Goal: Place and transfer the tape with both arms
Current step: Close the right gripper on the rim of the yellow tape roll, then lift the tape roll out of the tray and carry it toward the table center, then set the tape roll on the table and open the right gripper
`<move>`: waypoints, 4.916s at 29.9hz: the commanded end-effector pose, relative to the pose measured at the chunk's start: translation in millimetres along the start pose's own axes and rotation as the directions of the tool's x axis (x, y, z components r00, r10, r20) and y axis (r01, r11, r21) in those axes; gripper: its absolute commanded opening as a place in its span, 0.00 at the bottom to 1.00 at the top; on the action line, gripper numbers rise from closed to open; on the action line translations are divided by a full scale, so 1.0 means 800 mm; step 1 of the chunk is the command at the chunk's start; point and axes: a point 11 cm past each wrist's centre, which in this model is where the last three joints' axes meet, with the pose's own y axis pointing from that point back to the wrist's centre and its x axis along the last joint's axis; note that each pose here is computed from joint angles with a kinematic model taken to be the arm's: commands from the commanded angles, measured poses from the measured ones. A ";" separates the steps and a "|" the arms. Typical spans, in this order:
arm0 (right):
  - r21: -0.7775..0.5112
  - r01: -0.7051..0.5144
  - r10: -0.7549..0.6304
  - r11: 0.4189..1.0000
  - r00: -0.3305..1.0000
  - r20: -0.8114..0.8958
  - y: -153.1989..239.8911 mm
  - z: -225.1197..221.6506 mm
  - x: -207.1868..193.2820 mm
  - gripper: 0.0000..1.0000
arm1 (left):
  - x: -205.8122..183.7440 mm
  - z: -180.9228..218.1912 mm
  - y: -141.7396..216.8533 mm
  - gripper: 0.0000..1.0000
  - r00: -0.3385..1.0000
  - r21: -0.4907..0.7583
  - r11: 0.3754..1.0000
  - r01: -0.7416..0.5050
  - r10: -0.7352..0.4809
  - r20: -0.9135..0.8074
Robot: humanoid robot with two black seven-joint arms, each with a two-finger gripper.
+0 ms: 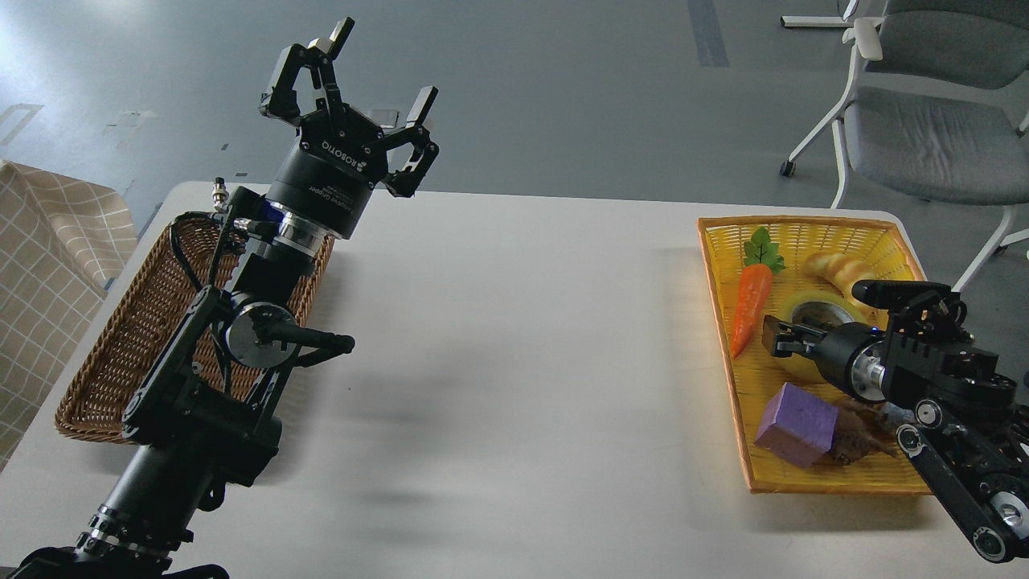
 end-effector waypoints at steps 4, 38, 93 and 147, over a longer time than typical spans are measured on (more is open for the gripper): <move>0.004 -0.001 0.001 1.000 1.000 0.003 -0.001 -0.002 0.000 0.42 | 0.000 0.001 -0.002 0.98 1.000 -0.001 1.000 0.001 -0.001 0.001; 0.044 -0.028 0.028 0.999 1.000 0.009 0.001 -0.019 0.009 0.05 | 0.006 0.004 0.001 0.98 1.000 0.006 1.000 -0.006 0.006 0.016; 0.627 -0.134 0.316 0.767 0.930 -0.188 0.045 -0.364 0.127 0.06 | 0.014 0.013 0.009 0.98 0.999 0.002 1.000 -0.023 0.023 0.038; 0.474 0.153 -0.039 0.867 0.970 -0.241 -0.034 -0.317 -0.038 0.53 | 0.015 0.020 0.013 0.98 0.998 -0.001 1.000 -0.022 0.022 0.051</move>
